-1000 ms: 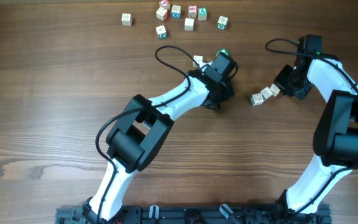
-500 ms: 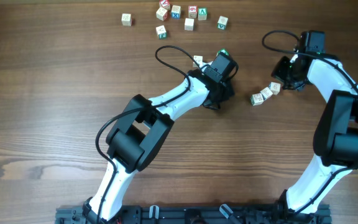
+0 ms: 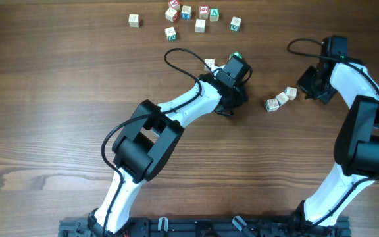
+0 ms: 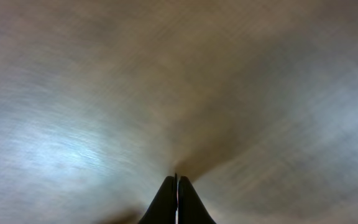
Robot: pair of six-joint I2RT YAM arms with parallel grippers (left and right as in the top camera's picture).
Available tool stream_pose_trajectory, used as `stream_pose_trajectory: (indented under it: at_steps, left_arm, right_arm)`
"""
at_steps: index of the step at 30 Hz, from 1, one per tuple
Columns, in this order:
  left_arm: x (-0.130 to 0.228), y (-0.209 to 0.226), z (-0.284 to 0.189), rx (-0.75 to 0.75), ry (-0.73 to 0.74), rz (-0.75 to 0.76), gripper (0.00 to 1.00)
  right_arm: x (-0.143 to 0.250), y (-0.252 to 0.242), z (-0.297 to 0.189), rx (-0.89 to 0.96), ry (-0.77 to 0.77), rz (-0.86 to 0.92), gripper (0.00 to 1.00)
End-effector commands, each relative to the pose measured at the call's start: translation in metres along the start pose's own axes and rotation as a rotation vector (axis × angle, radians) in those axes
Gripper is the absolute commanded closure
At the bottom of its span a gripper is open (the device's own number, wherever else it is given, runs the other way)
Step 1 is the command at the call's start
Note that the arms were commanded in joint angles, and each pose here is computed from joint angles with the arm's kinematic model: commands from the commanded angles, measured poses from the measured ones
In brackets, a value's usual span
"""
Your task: Form a horizontal line
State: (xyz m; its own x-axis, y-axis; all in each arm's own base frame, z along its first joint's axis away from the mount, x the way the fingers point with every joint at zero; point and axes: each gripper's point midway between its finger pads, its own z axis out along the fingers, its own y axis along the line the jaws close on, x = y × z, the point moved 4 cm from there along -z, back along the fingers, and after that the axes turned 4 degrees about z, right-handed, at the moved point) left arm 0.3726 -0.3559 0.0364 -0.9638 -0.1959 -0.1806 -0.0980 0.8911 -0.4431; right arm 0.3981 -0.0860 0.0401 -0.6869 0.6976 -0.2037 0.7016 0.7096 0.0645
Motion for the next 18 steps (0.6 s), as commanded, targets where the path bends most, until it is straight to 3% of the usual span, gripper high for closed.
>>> stream_pose_trajectory:
  at_steps: [1, 7, 18]
  left_arm:
    - [0.003, 0.028, 0.013, -0.091, 0.000, -0.024, 0.96]
    - [0.004, 0.029, 0.013, -0.098, 0.005, -0.025, 0.96]
    - [0.004, 0.030, 0.013, -0.103, 0.004, -0.026, 0.96]
  right_arm:
    - [0.011, 0.015, -0.004, -0.104, 0.079, -0.035, 0.96]
    - [0.013, 0.027, -0.006, -0.195, 0.094, -0.153, 0.96]
    - [0.005, 0.039, -0.008, -0.268, 0.056, -0.169, 0.96]
